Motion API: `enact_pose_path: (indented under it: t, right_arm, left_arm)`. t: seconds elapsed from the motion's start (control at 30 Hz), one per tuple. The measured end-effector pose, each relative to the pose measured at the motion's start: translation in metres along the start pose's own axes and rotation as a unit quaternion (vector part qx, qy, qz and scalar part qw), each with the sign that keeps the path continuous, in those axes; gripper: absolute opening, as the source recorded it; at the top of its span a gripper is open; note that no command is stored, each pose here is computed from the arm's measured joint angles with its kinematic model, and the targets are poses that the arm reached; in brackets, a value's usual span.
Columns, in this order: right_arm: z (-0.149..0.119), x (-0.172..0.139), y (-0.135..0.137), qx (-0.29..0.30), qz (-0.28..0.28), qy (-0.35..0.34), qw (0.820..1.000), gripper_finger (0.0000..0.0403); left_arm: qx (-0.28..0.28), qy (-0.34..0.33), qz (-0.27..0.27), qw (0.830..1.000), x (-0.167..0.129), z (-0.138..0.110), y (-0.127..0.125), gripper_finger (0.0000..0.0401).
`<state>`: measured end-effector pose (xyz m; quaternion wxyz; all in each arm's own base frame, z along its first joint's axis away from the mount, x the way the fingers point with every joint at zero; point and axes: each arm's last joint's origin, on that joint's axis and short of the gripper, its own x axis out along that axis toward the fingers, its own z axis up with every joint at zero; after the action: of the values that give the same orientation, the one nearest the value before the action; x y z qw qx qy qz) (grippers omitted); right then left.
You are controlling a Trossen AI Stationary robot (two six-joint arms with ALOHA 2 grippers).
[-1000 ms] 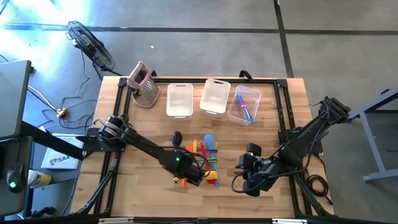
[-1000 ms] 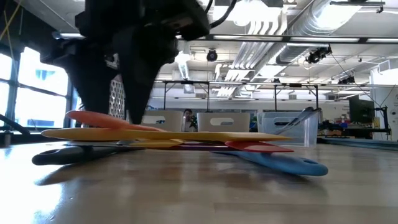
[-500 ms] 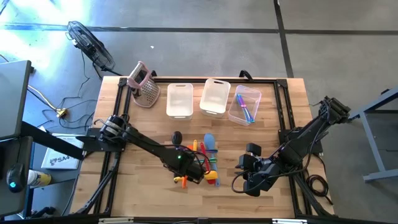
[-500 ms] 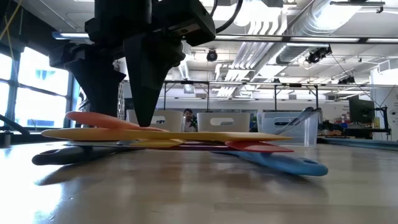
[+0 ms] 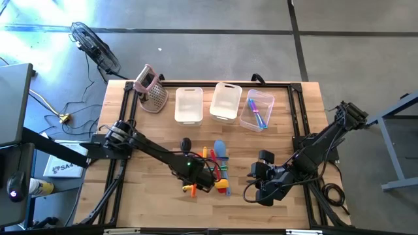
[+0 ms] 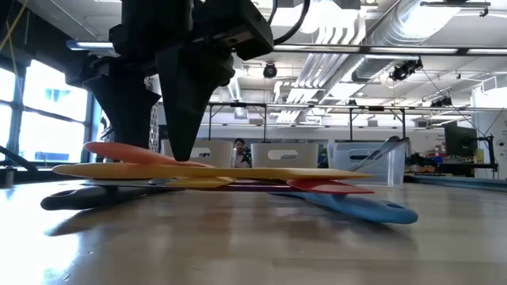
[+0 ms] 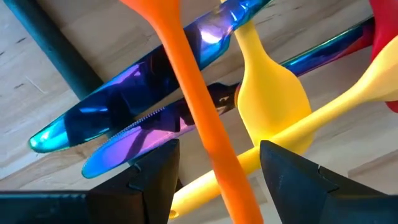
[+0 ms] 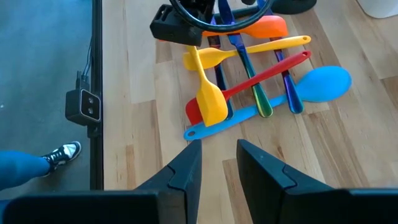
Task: Pick & Place Kitchen Items
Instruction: Put the orange spatula into the left white bin
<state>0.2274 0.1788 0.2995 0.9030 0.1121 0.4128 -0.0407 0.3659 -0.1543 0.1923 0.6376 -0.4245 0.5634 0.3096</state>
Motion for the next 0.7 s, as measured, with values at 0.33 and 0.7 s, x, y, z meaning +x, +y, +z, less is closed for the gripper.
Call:
enact_pose_path:
  t: [0.33, 0.7]
  right_arm:
    - [-0.0002, 0.0, -0.0002, 0.0, -0.001, 0.001, 1.0, 0.0094]
    - [-0.0001, 0.0, -0.0003, -0.001, -0.002, -0.001, 1.0, 0.0094]
  left_arm:
    - [0.004, 0.005, 0.008, 1.0, 0.007, -0.0002, 0.0, 0.0216]
    - [0.009, 0.001, 0.01, 1.0, 0.007, 0.0, 0.0003, 0.0216]
